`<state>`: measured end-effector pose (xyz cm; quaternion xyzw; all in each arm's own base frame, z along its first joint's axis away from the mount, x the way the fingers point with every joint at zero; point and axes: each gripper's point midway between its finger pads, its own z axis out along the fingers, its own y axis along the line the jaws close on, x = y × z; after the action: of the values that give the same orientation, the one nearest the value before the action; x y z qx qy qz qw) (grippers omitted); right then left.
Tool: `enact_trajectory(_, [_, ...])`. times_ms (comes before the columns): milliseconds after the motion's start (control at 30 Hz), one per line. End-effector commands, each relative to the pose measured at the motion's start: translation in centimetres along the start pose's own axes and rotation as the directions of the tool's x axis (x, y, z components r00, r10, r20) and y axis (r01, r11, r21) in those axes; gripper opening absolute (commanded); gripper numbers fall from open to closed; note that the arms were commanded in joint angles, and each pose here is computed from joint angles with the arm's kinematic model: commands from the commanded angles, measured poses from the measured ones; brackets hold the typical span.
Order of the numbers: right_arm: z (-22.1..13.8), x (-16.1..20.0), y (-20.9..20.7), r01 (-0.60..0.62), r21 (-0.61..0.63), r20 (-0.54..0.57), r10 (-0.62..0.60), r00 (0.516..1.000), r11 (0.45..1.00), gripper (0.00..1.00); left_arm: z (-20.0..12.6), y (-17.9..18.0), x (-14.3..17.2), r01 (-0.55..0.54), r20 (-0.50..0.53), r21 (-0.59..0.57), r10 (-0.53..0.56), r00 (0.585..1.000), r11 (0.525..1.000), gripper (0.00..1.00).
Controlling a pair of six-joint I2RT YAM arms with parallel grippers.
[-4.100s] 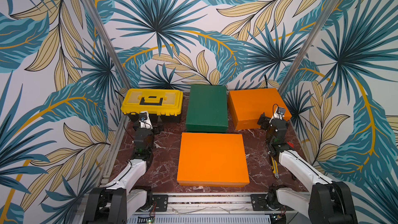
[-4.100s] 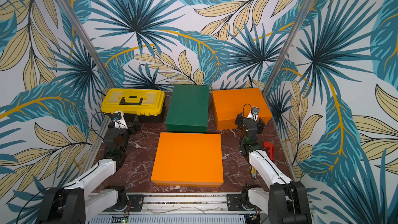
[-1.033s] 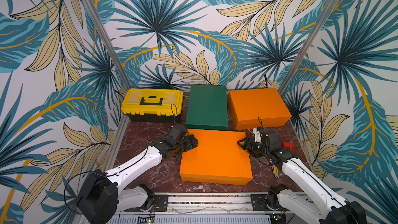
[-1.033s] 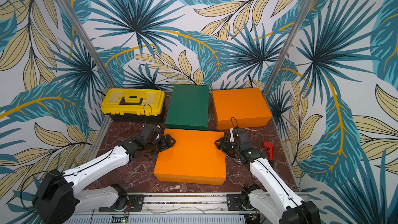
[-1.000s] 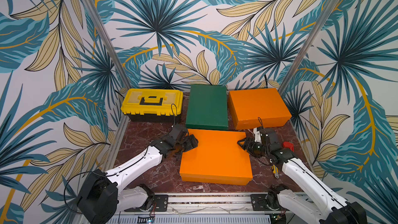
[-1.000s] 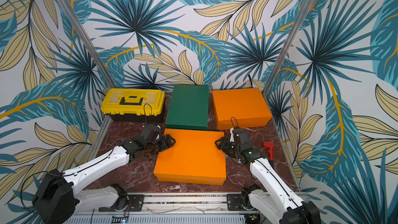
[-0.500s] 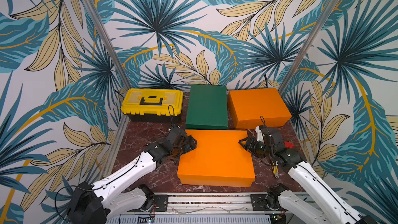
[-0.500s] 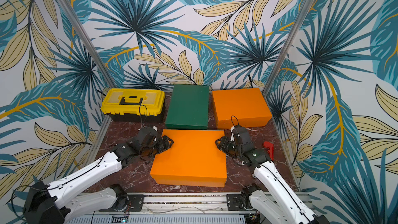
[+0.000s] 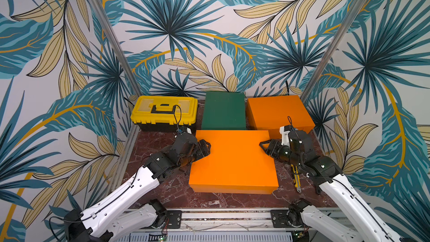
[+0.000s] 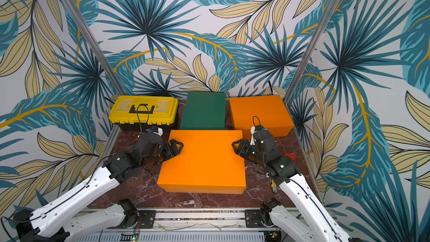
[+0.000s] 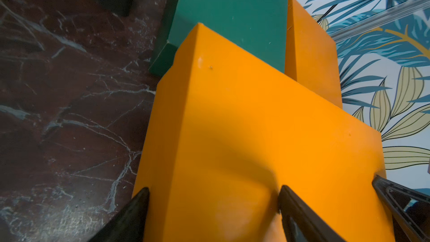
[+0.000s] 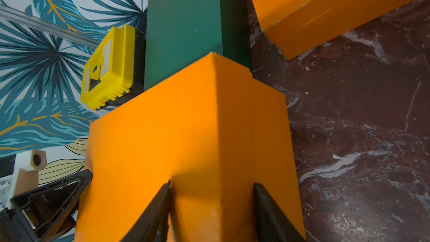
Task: Stack the shoeboxes
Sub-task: Pick up the shoebox from the center of the board, then place the shoebox at the shoebox.
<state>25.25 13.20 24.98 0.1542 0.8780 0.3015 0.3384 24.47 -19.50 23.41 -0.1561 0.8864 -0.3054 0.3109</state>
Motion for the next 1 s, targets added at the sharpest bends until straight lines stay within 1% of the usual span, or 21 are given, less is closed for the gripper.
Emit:
enact_trajectory(0, [-0.5,1.2,3.8,0.124,-0.125,-0.097,-0.136,0.986,0.984,0.50,-2.8,-8.4,-1.8,-0.080,0.047,0.281,0.070,0.996,0.956,0.85])
enact_trajectory(133, [-0.5,-0.5,5.5,0.166,-0.123,-0.086,-0.177,0.980,0.978,0.50,-3.0,-10.1,-3.6,-0.142,0.112,0.275,0.115,0.987,0.951,0.86])
enact_trajectory(200, [-0.1,-1.4,6.3,0.188,-0.124,-0.070,-0.197,0.978,0.974,0.50,-3.0,-10.8,-5.1,-0.176,0.170,0.248,0.136,0.976,0.953,0.86])
enact_trajectory(400, [1.5,-4.4,8.1,0.252,-0.094,-0.010,-0.254,0.967,0.963,0.51,-2.8,-13.2,-8.3,-0.267,0.273,0.196,0.209,0.939,0.943,0.91])
enact_trajectory(500, [2.7,-5.8,8.6,0.283,-0.064,0.003,-0.284,0.959,0.957,0.51,-1.7,-14.6,-9.5,-0.296,0.271,0.204,0.237,0.933,0.933,0.92])
enact_trajectory(600, [4.2,-7.3,8.9,0.295,-0.043,0.029,-0.294,0.955,0.955,0.51,0.3,-15.5,-10.8,-0.298,0.251,0.215,0.242,0.937,0.930,0.92])
enact_trajectory(667, [5.3,-8.4,9.1,0.294,-0.040,0.039,-0.293,0.955,0.955,0.51,1.7,-16.0,-11.4,-0.295,0.227,0.243,0.241,0.943,0.924,0.92])
enact_trajectory(833, [9.2,-11.2,8.6,0.237,-0.058,0.032,-0.235,0.971,0.970,0.50,4.7,-16.4,-14.7,-0.275,0.227,0.245,0.220,0.949,0.930,0.91])
enact_trajectory(900, [10.5,-12.5,8.3,0.208,-0.077,0.030,-0.207,0.978,0.975,0.50,5.7,-17.1,-15.9,-0.280,0.231,0.268,0.221,0.948,0.922,0.91])
enact_trajectory(967, [11.7,-14.0,8.2,0.194,-0.091,0.039,-0.191,0.981,0.977,0.50,7.4,-17.4,-17.0,-0.285,0.230,0.263,0.227,0.946,0.922,0.91])
